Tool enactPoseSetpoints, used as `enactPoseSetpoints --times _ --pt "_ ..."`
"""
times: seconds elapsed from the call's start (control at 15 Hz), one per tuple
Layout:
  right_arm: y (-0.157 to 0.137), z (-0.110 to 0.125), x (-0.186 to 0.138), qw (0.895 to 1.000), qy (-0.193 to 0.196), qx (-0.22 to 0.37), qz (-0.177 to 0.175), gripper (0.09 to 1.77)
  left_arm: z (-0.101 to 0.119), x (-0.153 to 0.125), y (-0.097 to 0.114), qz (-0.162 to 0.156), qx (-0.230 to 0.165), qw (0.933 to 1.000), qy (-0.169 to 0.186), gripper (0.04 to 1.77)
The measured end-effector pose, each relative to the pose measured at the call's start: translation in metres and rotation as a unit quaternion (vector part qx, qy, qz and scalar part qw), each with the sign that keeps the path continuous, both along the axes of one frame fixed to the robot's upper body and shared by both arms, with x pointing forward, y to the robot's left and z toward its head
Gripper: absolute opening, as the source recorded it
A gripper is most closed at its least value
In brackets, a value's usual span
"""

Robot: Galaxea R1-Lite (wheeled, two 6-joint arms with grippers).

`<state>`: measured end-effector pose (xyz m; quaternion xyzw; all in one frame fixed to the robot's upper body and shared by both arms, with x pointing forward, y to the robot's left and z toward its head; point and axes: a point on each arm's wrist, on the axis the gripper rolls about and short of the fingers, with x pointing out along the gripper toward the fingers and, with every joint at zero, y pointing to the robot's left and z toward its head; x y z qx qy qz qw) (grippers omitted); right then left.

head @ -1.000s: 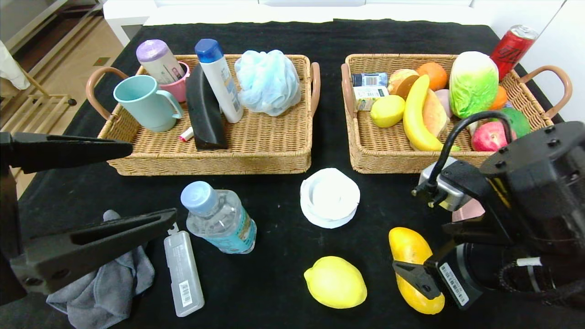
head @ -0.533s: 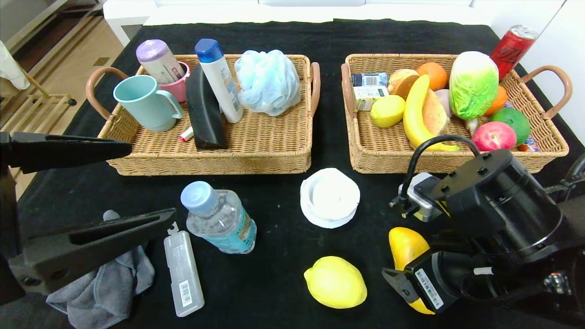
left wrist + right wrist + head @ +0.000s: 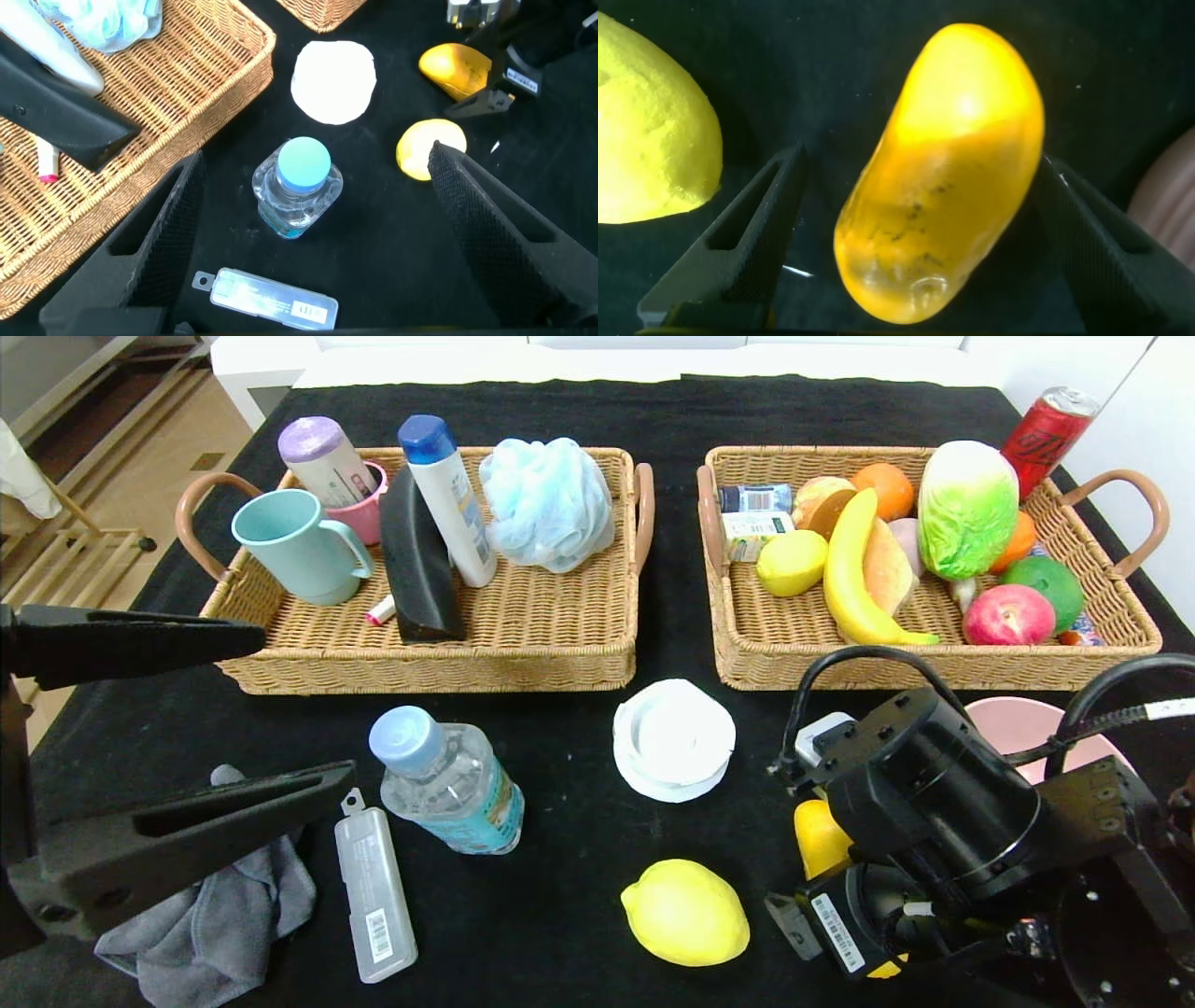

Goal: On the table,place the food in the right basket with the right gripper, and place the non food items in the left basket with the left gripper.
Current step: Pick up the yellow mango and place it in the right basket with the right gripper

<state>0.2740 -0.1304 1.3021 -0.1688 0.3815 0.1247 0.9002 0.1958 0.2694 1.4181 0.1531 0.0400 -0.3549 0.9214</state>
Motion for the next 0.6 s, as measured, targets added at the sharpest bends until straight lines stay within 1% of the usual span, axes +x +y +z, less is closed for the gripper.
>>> enactPoseSetpoints --times 0.47,0.53,0.6 --pt "0.0033 -0.0076 0.0000 1.000 0.015 -0.010 -0.005 1.71 0.0002 -0.0004 0.0002 0.000 0.000 1.0000 -0.001 1.72" --pt "0.0035 -0.0079 -0.0001 1.000 0.015 -0.011 -0.004 1.60 0.0002 -0.0004 0.0003 0.001 0.000 1.0000 -0.001 1.72" --pt "0.0036 -0.0079 0.0000 1.000 0.015 -0.011 -0.004 1.41 0.0002 -0.0005 0.0003 0.001 -0.001 1.0000 -0.001 1.72"
